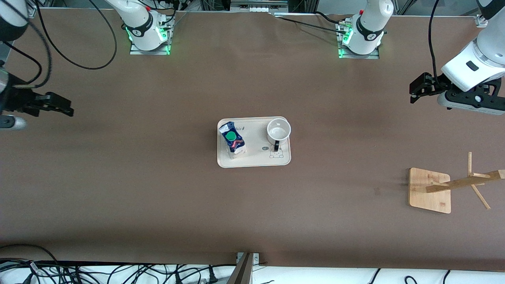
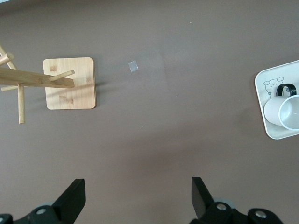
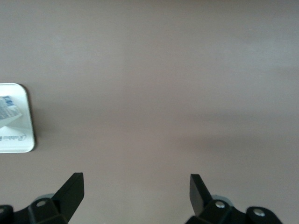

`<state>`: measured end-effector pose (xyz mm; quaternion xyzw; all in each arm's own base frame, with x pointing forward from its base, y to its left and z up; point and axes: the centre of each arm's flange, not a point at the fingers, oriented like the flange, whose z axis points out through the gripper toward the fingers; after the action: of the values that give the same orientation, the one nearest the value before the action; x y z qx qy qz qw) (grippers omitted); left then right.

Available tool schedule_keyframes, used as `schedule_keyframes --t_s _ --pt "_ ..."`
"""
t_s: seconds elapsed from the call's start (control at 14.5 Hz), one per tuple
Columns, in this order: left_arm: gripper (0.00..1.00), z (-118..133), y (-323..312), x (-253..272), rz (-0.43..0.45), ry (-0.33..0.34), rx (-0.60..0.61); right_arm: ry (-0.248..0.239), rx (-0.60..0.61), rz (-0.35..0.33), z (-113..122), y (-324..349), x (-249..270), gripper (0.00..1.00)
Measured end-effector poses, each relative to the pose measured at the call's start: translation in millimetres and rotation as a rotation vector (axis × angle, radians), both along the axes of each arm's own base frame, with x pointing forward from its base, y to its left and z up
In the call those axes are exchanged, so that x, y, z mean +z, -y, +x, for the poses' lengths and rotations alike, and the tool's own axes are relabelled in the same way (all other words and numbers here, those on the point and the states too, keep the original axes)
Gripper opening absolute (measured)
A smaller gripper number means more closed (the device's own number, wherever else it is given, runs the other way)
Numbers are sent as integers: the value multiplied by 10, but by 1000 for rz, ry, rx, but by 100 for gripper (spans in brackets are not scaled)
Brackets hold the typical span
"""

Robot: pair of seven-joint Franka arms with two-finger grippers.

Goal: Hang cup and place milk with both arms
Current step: 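Move the right gripper toward the milk carton on the white tray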

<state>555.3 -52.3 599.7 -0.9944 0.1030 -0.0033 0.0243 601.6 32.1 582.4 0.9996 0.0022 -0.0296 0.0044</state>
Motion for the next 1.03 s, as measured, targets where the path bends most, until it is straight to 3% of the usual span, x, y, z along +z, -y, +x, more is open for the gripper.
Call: schedule_keyframes --t_s 0.21,0.62,1.03 --pt "100 1 -7 0 0 0 1 -27 -37 -11 25 -467 -172 100" --pt "100 2 -13 0 0 0 2 -56 35 -52 170 -1036 -674 100" --pt "100 3 -12 -4 0 -1 2 -99 130 -67 101 -1622 -986 100"
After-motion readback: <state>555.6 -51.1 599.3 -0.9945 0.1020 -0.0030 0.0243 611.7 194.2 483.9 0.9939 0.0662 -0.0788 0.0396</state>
